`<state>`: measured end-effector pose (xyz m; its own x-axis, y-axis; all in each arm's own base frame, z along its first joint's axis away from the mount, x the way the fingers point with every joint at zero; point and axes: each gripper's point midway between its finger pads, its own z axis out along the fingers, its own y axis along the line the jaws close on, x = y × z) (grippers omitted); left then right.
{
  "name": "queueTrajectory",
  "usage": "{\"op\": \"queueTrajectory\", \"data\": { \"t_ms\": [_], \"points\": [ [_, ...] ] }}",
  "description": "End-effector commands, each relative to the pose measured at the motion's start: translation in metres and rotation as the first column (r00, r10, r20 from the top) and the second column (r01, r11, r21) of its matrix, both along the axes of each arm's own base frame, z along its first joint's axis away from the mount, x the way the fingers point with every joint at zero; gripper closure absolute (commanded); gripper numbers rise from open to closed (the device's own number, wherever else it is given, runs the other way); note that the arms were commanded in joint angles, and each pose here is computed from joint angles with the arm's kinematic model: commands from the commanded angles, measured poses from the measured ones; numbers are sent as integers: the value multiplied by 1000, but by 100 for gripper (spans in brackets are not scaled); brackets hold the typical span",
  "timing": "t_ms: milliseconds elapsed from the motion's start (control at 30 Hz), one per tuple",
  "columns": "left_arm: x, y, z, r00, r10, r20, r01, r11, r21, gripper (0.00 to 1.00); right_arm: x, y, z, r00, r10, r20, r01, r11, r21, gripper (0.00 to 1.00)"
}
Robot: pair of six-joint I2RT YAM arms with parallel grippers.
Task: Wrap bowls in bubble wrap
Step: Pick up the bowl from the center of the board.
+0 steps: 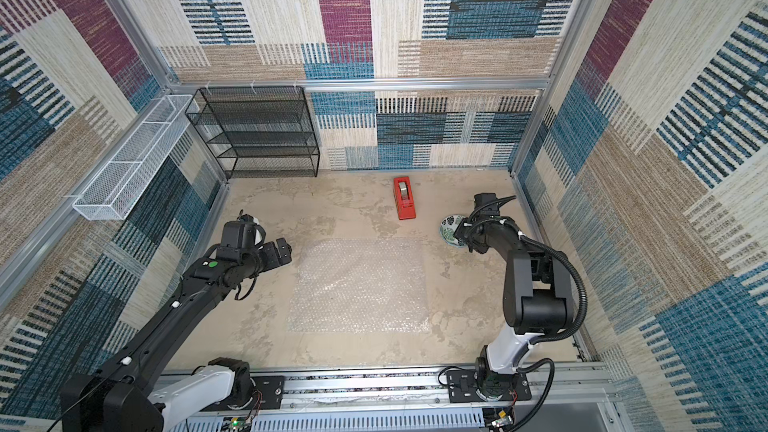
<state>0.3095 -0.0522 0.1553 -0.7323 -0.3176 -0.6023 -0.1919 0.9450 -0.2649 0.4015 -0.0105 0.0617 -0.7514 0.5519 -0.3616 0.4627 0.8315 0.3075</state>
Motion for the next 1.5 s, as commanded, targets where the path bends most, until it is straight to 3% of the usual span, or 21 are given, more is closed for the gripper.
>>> {"op": "queueTrajectory", "data": {
  "t_ms": [0, 400, 667, 800, 900, 1267, 1467],
  "points": [
    [3, -1, 9, 998, -12, 56, 12, 1000, -3, 0, 3, 1, -3, 1000, 9, 2, -9, 1000, 8, 42],
    [-3, 10, 20, 997, 38, 73, -40, 999, 20, 0, 5, 5, -15, 1000, 27, 3, -27, 999, 28, 72],
    [-9, 23, 18, 991, 124, 57, -126, 991, 34, 0, 5, 9, -10, 998, 58, 29, -59, 998, 35, 82],
    [-11, 29, 19, 986, 160, 55, -163, 986, 45, 0, 9, 13, -3, 995, 86, 51, -89, 995, 44, 96],
    [-11, 27, 22, 987, 149, 52, -151, 987, 45, 0, 14, 16, 7, 992, 108, 71, -112, 992, 53, 100],
    [-13, 10, 27, 997, 71, 32, -71, 997, -16, 0, -2, 52, 54, 969, 208, 136, -225, 966, 128, 100],
    [-10, -2, 20, 999, 38, -26, -40, 997, -62, 0, -30, 127, 76, 937, 319, 140, -341, 924, 174, 100]
  ]
}}
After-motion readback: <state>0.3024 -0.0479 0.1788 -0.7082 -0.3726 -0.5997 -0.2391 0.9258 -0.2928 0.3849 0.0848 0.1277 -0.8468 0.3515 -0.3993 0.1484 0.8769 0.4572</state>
